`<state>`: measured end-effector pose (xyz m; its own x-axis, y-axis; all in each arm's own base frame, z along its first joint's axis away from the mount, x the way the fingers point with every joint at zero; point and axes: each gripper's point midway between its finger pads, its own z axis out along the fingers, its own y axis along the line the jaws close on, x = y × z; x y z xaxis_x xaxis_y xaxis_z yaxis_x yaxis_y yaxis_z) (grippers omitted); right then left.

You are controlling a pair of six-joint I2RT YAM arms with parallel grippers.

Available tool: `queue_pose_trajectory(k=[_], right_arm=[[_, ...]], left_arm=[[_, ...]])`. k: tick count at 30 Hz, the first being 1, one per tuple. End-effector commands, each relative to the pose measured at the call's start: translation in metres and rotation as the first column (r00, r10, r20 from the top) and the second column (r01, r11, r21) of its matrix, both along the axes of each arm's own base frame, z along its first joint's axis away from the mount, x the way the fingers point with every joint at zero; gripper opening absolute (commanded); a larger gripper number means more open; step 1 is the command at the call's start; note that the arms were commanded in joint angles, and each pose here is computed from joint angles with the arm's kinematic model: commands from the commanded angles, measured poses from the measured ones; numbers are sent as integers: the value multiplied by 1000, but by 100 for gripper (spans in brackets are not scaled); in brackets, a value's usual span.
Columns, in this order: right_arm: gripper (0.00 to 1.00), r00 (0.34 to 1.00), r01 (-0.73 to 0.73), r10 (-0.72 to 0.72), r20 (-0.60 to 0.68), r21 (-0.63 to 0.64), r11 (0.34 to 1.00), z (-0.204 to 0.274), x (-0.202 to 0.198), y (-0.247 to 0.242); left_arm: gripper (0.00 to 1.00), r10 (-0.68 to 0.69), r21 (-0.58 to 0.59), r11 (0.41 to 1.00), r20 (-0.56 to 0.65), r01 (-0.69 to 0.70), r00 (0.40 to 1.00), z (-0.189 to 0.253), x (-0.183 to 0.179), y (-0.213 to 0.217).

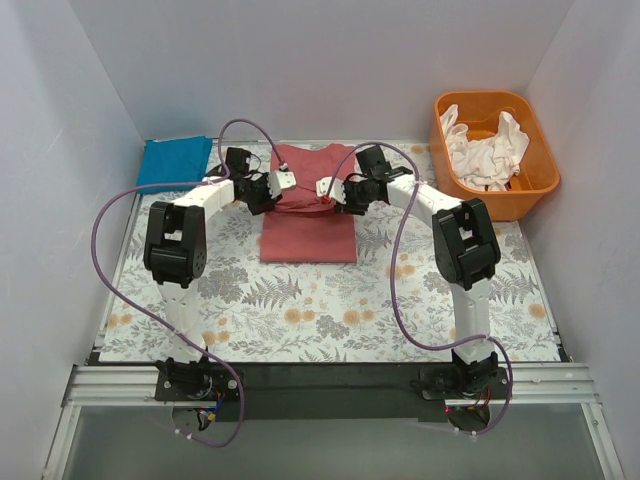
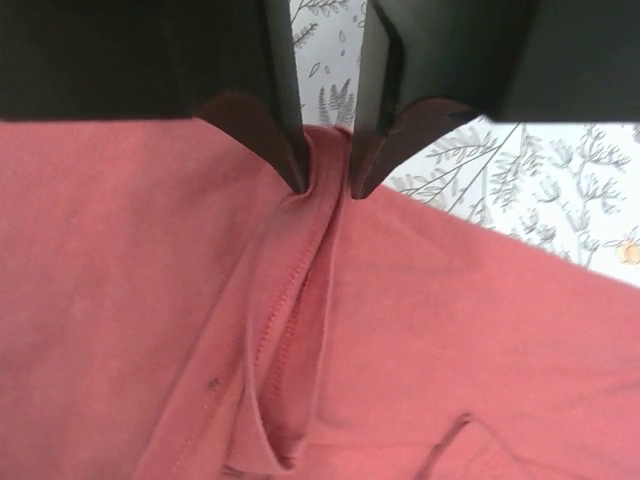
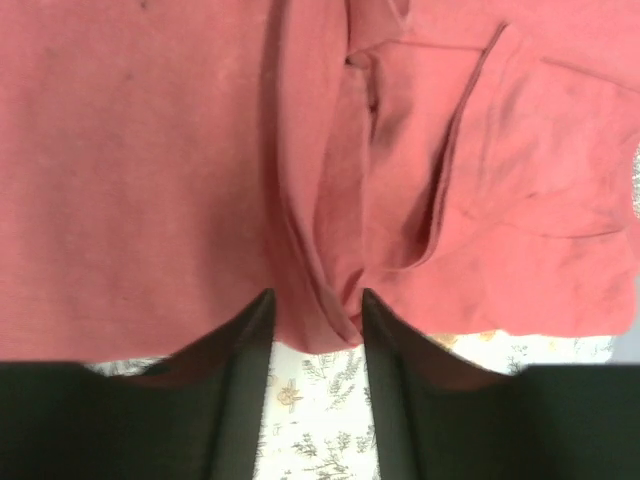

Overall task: Fold and stack the t-shirts
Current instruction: Fold the tshirt

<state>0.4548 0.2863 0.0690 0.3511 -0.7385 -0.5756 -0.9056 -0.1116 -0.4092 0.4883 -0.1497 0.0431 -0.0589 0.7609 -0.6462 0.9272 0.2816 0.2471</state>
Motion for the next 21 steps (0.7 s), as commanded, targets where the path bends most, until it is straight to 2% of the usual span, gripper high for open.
queue_pose_trajectory(k=[1,5,6,7,8,9,11,12,16,17,21], right_arm=[[52,997,23,-26,79,40,999,35,22,6],[56,990,92,-100,102,83,992,70,28,-1],[56,989,101,-109,98,84,991,73,24,-2],[55,991,109,-114,66,75,991,64,15,-7],[55,992,102,-108,62,90,991,73,4,-8],[54,993,110,-114,39,91,990,71,-5,-9],[53,995,101,-101,-5,80,992,63,-33,-12],[51,995,94,-93,-18,82,992,62,-42,-13],[47,997,36,-30,-77,75,997,52,-90,-8],[47,995,10,-4,-101,64,998,45,-106,-4],[45,989,-43,47,-140,34,999,27,-134,7]], left_arm=[[25,74,-29,997,85,-72,994,42,25,7],[42,153,-79,986,92,-146,984,69,26,20],[53,203,-111,975,87,-193,975,82,23,29],[71,224,-139,968,115,-208,968,93,28,33],[78,240,-150,964,118,-221,964,98,26,37],[80,258,-163,958,139,-235,956,111,24,41],[79,231,-166,963,114,-211,966,108,6,39],[79,181,-184,969,78,-164,980,106,-11,32],[75,-12,-168,986,69,24,998,97,-75,16],[74,-33,-159,987,26,37,999,80,-91,15],[73,-96,-144,985,-28,91,995,57,-126,6]])
